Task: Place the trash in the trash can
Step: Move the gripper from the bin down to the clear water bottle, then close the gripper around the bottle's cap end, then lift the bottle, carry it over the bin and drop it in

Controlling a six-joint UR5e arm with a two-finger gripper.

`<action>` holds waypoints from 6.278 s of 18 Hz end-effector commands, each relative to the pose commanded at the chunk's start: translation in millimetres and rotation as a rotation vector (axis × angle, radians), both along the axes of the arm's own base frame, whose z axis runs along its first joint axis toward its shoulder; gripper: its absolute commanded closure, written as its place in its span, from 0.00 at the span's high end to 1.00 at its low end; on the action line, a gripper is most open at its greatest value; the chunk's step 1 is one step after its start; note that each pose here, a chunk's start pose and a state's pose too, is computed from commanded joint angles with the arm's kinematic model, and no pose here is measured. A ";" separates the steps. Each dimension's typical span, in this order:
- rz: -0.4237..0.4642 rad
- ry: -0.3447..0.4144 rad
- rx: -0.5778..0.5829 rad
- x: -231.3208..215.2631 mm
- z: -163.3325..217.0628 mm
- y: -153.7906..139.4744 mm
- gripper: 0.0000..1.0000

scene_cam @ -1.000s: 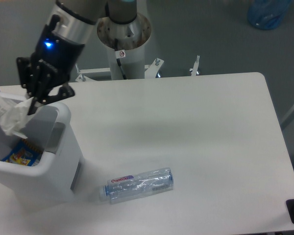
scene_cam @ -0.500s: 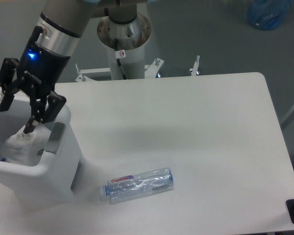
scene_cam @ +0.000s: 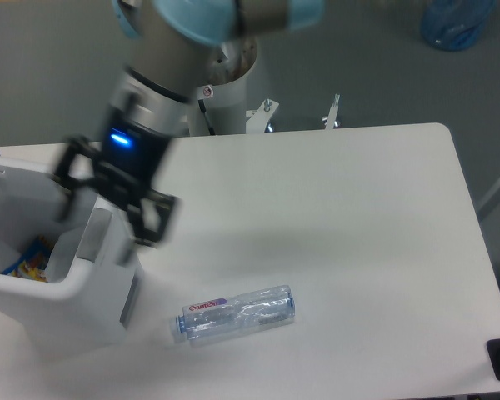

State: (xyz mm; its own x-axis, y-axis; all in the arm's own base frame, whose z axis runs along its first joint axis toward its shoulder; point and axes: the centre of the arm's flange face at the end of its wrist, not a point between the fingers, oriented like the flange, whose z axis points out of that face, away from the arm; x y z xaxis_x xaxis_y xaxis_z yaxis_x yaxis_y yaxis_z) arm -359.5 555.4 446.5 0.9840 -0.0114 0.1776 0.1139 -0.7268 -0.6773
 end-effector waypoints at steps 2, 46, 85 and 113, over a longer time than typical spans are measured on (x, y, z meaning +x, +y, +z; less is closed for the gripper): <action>-0.044 -0.014 -0.041 -8.1 -45.5 6.4 1.00; -0.430 0.336 -0.523 48.2 -252.2 69.3 0.77; -0.085 0.161 0.070 6.5 33.6 35.9 0.43; -0.390 -0.233 0.407 158.9 132.3 66.8 1.00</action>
